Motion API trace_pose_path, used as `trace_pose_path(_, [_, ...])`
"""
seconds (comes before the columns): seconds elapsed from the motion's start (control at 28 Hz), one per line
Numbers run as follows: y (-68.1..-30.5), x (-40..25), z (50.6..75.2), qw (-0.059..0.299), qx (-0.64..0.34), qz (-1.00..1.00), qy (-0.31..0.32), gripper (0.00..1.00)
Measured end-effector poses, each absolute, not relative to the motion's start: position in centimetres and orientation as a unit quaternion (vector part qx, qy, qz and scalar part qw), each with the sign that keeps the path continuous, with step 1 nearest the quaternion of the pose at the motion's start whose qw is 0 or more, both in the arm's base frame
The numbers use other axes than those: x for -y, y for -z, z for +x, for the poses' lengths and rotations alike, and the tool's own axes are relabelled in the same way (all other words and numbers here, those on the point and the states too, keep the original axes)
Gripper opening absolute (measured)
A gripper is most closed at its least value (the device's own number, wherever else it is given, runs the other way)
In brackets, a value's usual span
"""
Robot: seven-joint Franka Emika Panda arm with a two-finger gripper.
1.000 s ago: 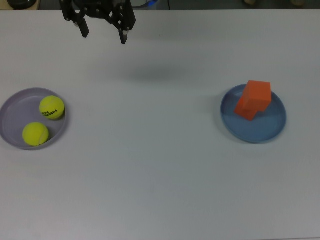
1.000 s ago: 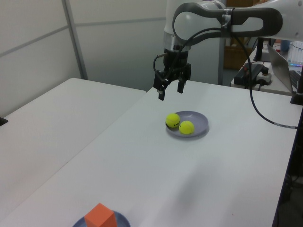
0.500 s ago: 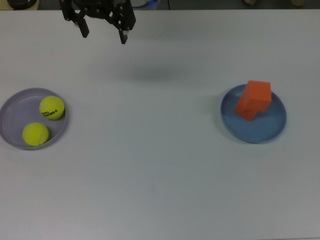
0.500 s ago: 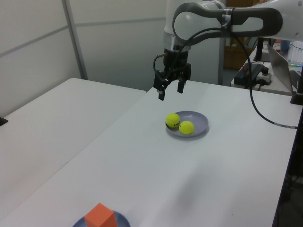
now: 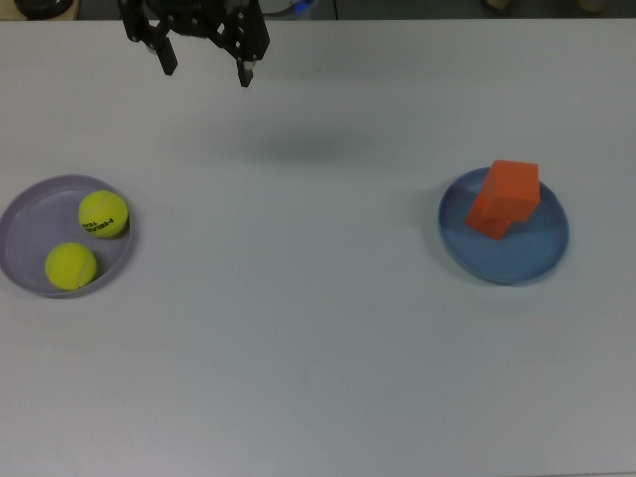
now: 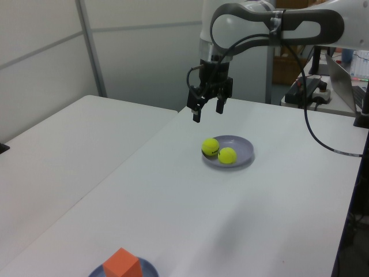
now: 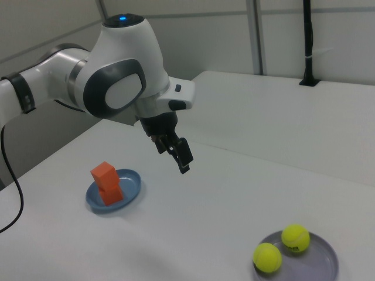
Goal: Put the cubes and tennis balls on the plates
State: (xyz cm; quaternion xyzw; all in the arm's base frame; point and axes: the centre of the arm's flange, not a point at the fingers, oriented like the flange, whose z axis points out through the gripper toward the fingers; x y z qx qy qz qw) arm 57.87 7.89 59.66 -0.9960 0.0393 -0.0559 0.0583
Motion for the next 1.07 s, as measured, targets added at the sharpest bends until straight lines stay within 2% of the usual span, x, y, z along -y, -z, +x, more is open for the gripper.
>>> trace_pose_path(1.07, [-58.90,-7.88,57.79,0.057,-0.040,-0.996,0.048,1.00])
